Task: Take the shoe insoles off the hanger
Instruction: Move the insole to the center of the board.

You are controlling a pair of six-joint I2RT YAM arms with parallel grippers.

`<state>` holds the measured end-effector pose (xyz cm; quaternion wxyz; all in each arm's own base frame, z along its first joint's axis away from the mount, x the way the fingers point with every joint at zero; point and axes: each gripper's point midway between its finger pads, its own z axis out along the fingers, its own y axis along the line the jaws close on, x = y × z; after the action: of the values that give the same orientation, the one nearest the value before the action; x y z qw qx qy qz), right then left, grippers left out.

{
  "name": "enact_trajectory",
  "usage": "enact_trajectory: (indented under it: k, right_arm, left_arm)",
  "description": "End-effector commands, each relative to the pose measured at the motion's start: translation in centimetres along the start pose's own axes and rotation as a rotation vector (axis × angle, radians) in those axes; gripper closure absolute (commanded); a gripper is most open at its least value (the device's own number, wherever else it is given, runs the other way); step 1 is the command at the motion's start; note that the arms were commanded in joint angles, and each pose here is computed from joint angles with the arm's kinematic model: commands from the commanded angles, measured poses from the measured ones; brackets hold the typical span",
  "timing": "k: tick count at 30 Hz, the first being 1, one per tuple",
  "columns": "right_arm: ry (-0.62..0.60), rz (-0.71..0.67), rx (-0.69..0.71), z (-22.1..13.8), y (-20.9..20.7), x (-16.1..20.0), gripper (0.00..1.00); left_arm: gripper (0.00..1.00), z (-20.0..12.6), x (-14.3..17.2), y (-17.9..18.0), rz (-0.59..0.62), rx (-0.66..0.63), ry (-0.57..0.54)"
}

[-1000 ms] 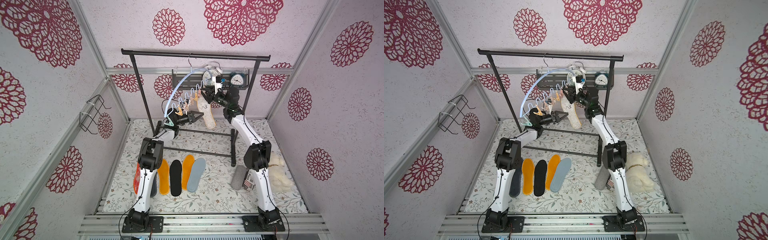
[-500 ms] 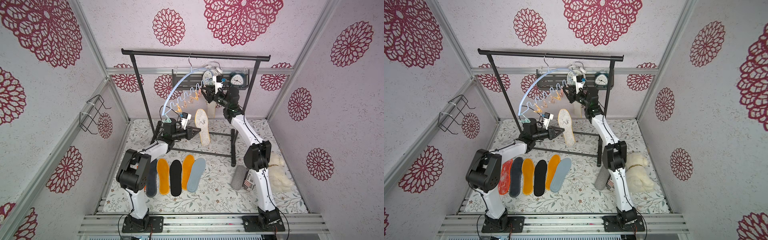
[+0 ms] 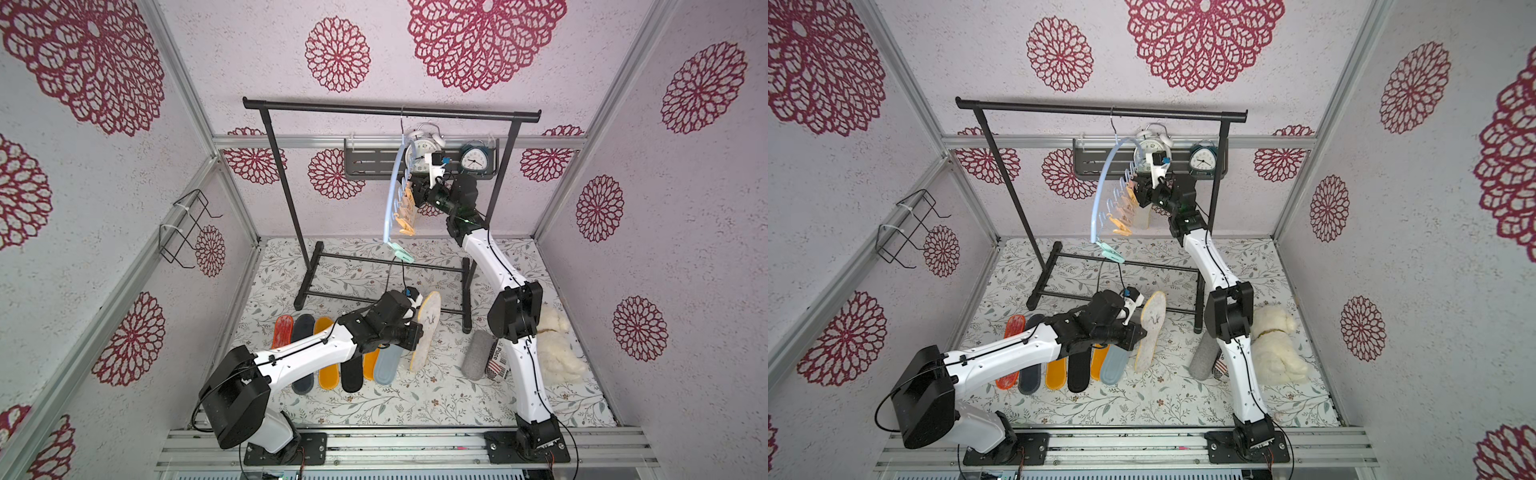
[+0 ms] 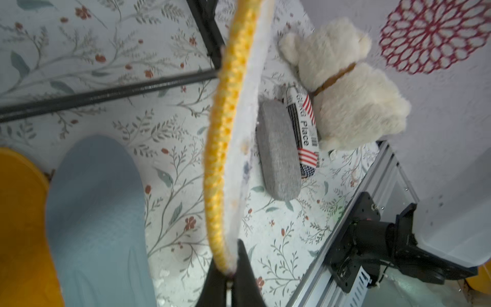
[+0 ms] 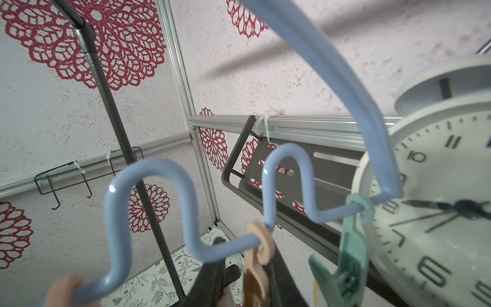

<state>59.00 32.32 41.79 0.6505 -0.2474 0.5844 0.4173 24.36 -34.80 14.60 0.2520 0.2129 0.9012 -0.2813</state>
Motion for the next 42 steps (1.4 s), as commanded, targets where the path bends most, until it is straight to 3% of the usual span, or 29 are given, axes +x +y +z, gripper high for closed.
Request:
enact_trajectory:
  k: [1, 8, 12, 18, 26, 31, 38, 42]
  right_arm:
    - [-0.052, -0.046, -0.001, -0.8, 0.9, -3.8, 1.00]
    - [-0.034, -0.042, -0.022, -1.0, 1.4, -3.7, 1.00]
    - [-0.031, -0.043, -0.028, -1.0, 1.7, -3.9, 1.00]
    - [-0.037, -0.044, -0.022, -1.0, 1.6, -4.0, 1.00]
    - [-0.042, -0.045, -0.025, -1.3, 1.4, -4.3, 1.00]
    - [-0.045, -0.036, -0.019, -1.4, 0.9, -4.3, 1.00]
    - [-0.055, -0.027, -0.025, -1.6, 0.7, -4.5, 1.00]
    - [-0.048, -0.018, -0.031, -1.7, 0.6, -4.5, 1.00]
  left_arm:
    - [1.00, 0.4, 1.6, 2.3, -0.057, -0.145, 0.032]
    - [1.00, 0.5, -0.1, 2.5, -0.023, -0.163, -0.016]
    - [1.00, 1.6, 0.1, 2.3, -0.030, -0.175, 0.046]
    - [1.00, 2.2, 2.6, 4.0, -0.049, -0.383, 0.233]
    - [1.00, 2.2, 3.4, 4.8, -0.115, -0.652, 0.383]
    - [1.00, 1.5, 3.8, 3.8, -0.012, -0.828, 0.507]
    - [1.00, 3.2, 5.8, 4.2, -0.039, -0.850, 0.573]
    - [1.00, 2.4, 5.6, 5.0, -0.016, -0.946, 0.613]
